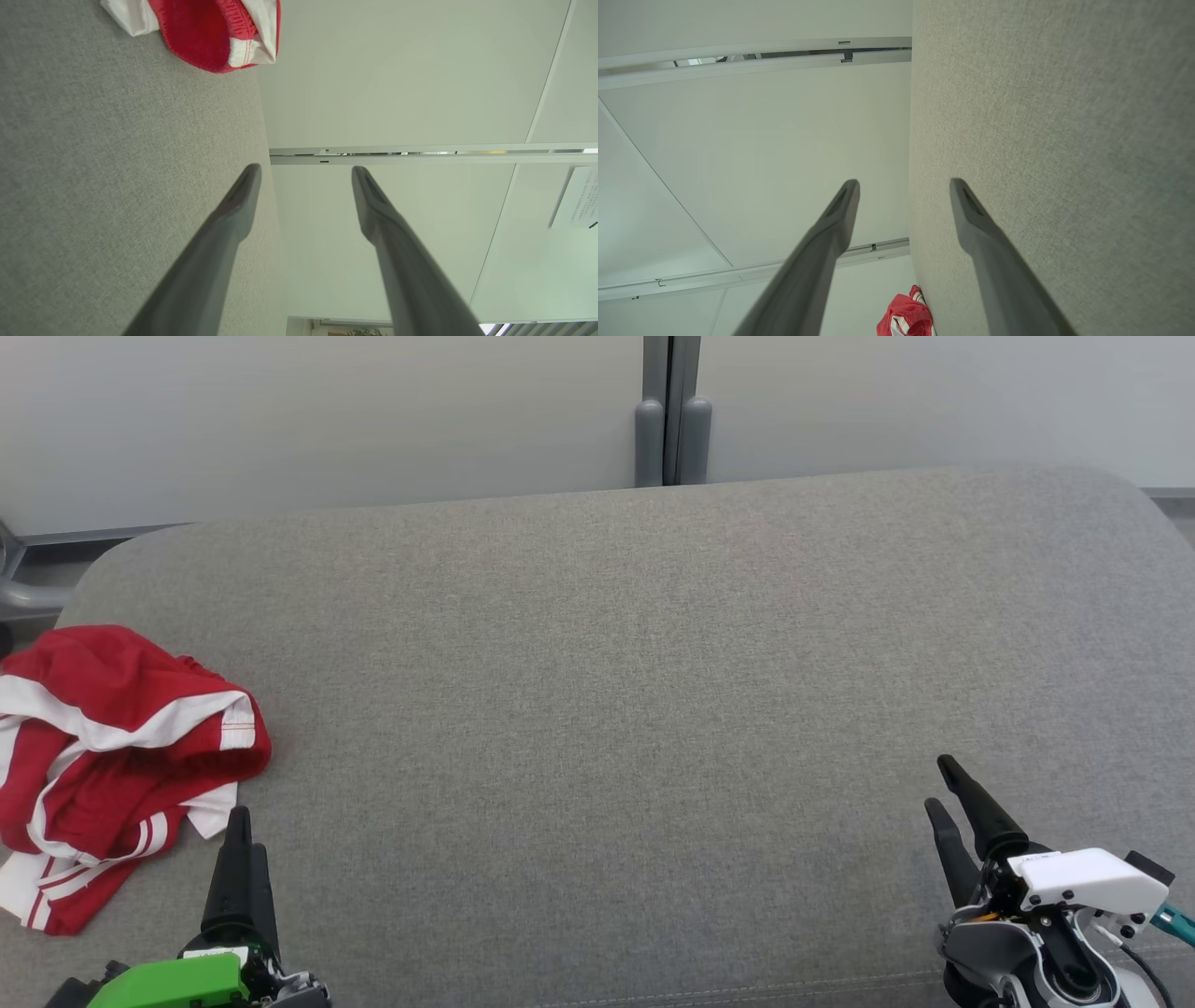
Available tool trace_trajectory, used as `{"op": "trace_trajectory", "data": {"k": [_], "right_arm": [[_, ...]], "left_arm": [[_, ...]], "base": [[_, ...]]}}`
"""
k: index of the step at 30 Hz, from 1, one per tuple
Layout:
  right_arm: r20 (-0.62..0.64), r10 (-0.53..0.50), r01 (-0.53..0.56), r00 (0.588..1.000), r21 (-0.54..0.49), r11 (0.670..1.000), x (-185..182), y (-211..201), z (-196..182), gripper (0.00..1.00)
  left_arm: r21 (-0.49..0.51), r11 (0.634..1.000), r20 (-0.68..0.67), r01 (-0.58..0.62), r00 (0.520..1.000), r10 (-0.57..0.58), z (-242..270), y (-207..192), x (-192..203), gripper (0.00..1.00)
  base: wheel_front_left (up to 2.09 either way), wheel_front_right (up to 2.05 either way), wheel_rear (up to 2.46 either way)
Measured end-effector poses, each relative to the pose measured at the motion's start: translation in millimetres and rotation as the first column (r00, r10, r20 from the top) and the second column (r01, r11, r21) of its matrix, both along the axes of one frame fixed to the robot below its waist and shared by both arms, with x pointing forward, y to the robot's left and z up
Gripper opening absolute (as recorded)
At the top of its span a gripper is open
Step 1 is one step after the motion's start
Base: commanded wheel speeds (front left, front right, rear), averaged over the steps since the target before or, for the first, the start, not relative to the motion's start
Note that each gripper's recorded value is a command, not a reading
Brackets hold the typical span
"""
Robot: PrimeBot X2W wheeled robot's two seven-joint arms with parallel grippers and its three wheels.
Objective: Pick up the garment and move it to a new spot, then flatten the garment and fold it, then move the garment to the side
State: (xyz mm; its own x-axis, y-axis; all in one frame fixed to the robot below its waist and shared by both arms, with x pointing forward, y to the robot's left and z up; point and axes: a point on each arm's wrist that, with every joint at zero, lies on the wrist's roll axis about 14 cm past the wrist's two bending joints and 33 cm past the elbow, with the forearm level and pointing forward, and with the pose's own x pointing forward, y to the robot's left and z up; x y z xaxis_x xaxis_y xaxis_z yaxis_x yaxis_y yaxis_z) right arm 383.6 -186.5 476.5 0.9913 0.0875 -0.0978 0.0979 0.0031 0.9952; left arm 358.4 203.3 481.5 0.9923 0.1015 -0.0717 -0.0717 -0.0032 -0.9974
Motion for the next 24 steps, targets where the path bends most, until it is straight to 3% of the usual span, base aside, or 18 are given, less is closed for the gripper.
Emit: {"op": "trace_trajectory", "data": {"k": [12,24], "right_arm": [[0.010,0.013,-0.011,1.000,-0.165,0.986,4,7,4,1.00],[0.028,0.056,-0.038,0.998,-0.422,0.906,11,17,9,1.00]], "left_arm": [[0.163,0.987,0.011,-0.012,1.000,0.010,10,4,2,1.00],[0.377,0.926,0.009,-0.003,1.000,0.000,21,1,6,1.00]], "base": [[0.00,0.00,0.00],[0.00,0.00,0.00]]}}
